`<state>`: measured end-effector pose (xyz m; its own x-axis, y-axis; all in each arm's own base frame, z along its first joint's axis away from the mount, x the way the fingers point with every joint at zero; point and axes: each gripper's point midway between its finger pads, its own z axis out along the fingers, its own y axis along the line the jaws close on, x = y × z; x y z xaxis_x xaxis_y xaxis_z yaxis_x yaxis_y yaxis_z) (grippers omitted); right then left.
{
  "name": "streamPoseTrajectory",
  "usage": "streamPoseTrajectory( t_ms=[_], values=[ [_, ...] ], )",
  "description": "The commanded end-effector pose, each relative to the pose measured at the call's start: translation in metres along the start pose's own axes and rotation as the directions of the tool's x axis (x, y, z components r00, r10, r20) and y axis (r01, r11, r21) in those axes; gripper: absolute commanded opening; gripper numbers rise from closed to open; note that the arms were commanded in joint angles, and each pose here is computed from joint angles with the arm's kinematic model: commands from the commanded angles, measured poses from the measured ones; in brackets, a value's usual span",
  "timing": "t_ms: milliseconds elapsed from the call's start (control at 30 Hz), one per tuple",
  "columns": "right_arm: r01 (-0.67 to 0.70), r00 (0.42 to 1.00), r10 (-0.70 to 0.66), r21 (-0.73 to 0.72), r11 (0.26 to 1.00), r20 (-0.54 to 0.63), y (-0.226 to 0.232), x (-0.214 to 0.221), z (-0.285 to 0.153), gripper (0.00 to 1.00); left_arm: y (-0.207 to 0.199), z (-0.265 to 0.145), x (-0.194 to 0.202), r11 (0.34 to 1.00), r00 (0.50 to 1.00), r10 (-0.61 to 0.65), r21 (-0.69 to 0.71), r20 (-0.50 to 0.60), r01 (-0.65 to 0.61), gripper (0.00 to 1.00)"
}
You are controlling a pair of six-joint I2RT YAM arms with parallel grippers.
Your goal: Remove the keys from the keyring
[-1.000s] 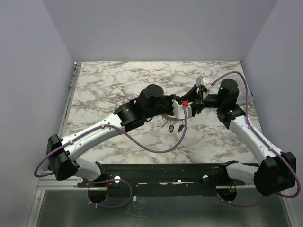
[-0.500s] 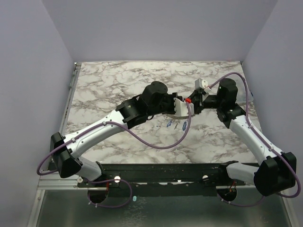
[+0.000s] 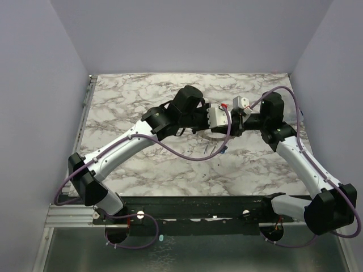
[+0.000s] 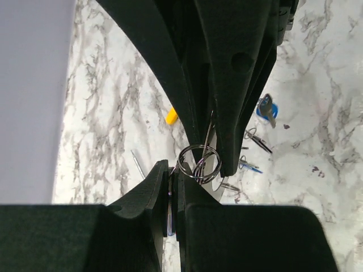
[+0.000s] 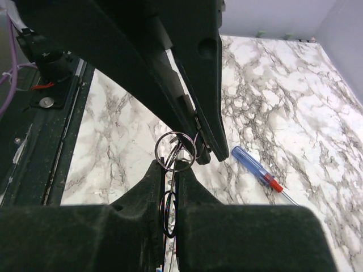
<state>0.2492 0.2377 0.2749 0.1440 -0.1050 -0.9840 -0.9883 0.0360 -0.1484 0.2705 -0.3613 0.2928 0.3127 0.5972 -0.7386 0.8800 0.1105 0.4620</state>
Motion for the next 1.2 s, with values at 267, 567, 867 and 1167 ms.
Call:
streamPoseTrajectory(
  t_ms=[267,567,867,1167],
  values=[
    [0.098,0.995,-0.098,-0.074,0.992,0.004,0.011,-0.022,0.000,0.13,-0.003,0.006,-0.009,0.951,0.959,-0.282,0.138,0.023,0.277,0.00],
    [-0.085,0.995,0.086,0.019,0.996,-0.054,0.007,-0.005,-0.003,0.66,-0.002,-0.001,-0.006,0.950,0.959,-0.283,0.139,-0.007,0.281,0.00],
    [-0.242,0.963,0.262,0.233,0.942,-0.058,-0.017,-0.009,-0.015,0.66,0.010,0.009,0.006,0.929,0.930,-0.351,0.080,-0.112,0.361,0.00],
    [-0.263,0.941,0.323,0.387,0.884,-0.097,-0.031,0.002,-0.034,0.59,0.013,0.018,0.011,0.903,0.898,-0.417,0.049,-0.143,0.427,0.00]
  ],
)
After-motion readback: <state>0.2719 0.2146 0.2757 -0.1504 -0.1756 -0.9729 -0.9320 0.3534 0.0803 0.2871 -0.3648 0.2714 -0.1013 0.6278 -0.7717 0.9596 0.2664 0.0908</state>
